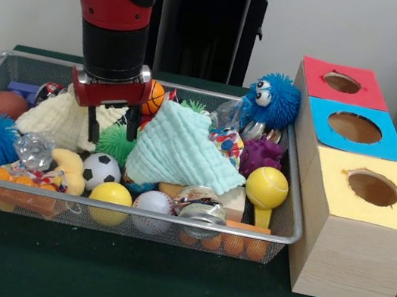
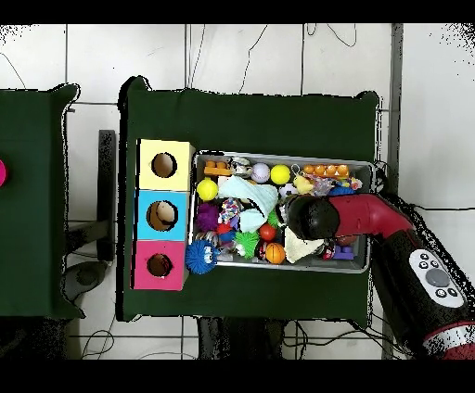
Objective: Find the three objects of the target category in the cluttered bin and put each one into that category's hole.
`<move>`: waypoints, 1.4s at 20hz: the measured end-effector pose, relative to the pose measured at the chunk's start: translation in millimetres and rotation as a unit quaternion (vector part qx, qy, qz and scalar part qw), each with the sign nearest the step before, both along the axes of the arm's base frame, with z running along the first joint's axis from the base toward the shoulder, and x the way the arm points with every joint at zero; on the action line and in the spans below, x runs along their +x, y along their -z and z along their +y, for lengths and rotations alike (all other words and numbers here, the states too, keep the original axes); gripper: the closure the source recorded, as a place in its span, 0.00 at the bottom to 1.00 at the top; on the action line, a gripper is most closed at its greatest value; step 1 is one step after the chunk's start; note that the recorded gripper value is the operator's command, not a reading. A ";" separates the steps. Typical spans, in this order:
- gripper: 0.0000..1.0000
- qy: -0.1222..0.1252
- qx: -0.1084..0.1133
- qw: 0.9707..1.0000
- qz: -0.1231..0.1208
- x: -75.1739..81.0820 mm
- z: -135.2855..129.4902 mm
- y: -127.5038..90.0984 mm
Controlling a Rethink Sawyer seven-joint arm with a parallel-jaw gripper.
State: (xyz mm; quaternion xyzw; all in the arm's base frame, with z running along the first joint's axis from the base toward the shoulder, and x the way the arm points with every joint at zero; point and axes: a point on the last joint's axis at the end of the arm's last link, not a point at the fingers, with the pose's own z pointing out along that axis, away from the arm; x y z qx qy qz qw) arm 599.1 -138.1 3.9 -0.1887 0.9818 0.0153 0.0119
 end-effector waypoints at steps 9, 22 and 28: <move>0.00 0.003 0.006 1.000 -0.012 14.0 -0.2 -15.4; 0.00 0.010 0.031 0.998 -0.048 40.5 -2.1 -31.6; 0.00 0.013 0.034 0.998 -0.060 51.5 -4.2 -34.1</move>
